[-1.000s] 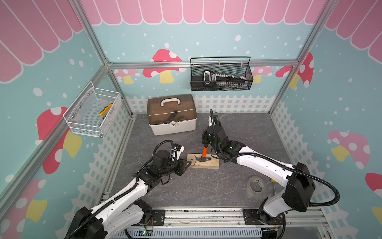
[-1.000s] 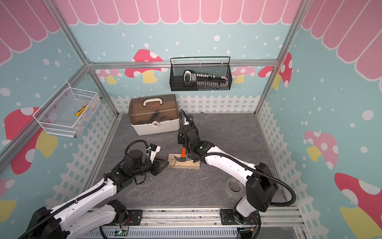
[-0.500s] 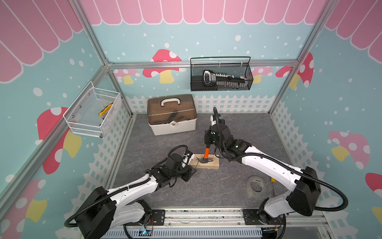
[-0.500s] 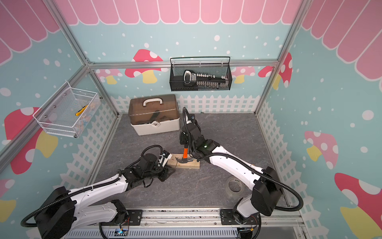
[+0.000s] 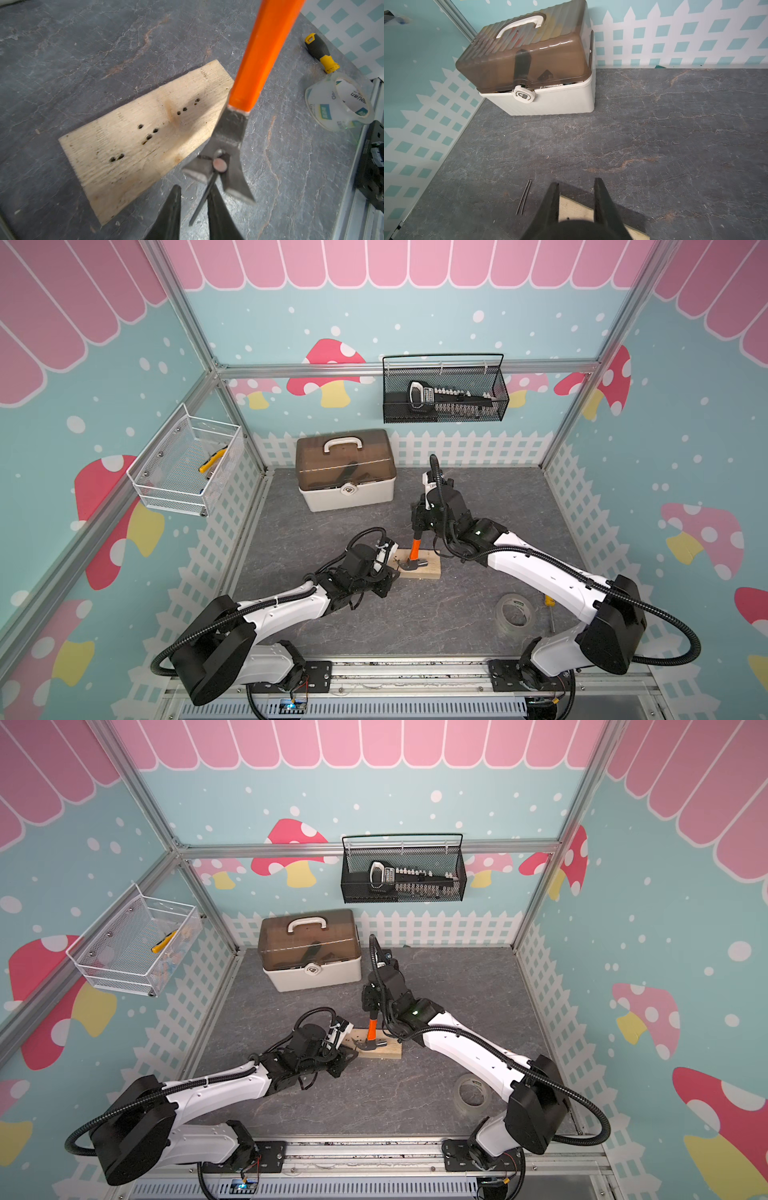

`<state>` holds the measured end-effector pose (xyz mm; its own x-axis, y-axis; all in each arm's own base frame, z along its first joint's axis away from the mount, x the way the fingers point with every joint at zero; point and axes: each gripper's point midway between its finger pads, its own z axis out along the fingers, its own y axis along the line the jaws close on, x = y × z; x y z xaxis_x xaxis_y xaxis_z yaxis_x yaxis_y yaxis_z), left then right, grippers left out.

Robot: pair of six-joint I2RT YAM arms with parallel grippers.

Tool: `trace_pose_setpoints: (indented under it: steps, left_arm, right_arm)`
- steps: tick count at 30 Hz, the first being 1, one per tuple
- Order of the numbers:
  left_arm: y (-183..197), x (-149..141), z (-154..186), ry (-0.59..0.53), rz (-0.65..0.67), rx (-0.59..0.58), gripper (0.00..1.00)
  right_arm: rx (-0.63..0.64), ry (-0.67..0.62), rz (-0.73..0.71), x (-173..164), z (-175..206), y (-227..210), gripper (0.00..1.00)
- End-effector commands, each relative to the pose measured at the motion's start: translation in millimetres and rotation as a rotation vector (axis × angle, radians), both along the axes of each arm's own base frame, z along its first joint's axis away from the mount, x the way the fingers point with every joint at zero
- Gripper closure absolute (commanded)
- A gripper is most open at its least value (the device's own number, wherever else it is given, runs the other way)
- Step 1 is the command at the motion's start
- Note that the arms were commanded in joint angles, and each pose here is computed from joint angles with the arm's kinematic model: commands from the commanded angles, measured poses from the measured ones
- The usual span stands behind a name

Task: Use a claw hammer to pull out a nail
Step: Pick up the nail with the hammer.

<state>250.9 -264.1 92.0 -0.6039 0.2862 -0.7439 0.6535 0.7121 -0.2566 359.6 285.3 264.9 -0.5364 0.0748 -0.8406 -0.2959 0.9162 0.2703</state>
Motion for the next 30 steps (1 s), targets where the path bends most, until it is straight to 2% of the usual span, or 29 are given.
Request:
trace_pose_setpoints:
  steps: [1, 9, 16, 23, 30]
  left_arm:
    - [-9.2, 7.5, 11.3, -0.047, -0.018, -0.019, 0.82]
    - [-12.0, 6.7, 17.0, -0.058, -0.035, -0.032, 1.0]
    - [-11.2, 3.6, 24.2, -0.065, -0.048, -0.037, 1.0]
    - [-22.0, -6.1, 30.7, -0.004, -0.119, -0.09, 1.0]
    - [-20.6, -8.3, 31.6, 0.009, -0.12, -0.106, 1.0]
  right_arm:
    - [0.1, -0.072, 0.004, 0.8, 42.3, -0.7, 1.0]
    - [0.099, -0.059, 0.011, 1.9, 37.7, -3.8, 1.0]
    - [0.047, -0.066, 0.015, 3.1, 29.7, -9.4, 1.0]
    - [-0.088, -0.073, 0.145, 3.4, 23.5, -6.1, 1.0]
    - [-0.129, -0.08, 0.146, 3.3, 18.9, -10.7, 1.0]
